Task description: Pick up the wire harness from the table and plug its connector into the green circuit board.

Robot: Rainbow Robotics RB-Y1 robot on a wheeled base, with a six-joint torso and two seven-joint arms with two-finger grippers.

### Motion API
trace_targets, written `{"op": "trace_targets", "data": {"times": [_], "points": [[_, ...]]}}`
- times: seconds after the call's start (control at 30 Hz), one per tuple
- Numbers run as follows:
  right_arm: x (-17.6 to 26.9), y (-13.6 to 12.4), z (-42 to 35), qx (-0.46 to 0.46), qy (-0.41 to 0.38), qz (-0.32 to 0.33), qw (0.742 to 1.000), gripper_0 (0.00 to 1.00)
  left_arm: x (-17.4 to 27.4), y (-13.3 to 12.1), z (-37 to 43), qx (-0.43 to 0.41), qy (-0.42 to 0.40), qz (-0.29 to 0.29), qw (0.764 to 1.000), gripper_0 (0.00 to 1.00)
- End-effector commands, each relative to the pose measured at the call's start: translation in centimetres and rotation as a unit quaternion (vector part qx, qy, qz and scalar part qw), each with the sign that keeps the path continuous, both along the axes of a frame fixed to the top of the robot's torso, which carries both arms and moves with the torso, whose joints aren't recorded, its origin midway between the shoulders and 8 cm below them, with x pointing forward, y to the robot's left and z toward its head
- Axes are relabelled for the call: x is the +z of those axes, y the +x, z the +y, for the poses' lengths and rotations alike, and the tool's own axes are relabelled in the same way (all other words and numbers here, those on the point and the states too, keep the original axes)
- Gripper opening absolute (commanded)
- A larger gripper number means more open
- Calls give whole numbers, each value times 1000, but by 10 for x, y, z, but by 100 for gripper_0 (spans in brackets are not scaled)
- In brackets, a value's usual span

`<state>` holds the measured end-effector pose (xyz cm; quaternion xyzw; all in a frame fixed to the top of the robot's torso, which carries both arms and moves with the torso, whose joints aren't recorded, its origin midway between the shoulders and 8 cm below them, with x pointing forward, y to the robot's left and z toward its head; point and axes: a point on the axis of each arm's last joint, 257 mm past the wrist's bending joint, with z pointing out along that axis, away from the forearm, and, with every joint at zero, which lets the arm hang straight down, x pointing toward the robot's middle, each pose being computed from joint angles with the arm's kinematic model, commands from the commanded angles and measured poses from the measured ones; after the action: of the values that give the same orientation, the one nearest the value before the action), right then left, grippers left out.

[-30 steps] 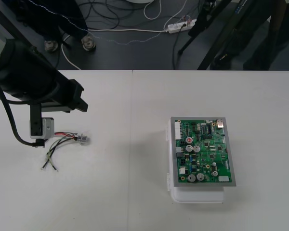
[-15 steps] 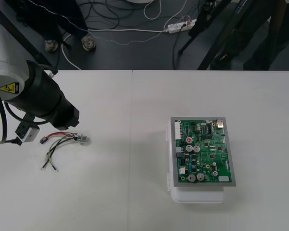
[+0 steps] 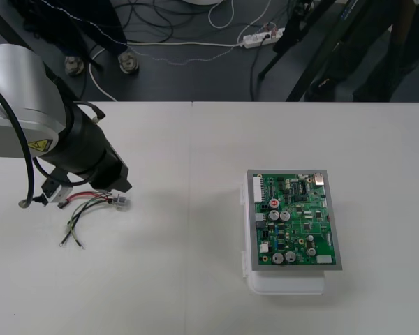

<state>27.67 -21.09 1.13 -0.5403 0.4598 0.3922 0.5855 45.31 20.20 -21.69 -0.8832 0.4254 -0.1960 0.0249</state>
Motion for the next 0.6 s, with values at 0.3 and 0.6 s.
{"op": "trace_targets", "data": {"times": [0.3, 0.6], "points": [[1, -11, 11, 31, 2, -13, 999, 100, 10, 21, -3, -185, 113, -33, 976, 94], [19, -8, 9, 28, 3, -45, 999, 100, -13, 33, 11, -249, 182, -46, 950, 94]]}}
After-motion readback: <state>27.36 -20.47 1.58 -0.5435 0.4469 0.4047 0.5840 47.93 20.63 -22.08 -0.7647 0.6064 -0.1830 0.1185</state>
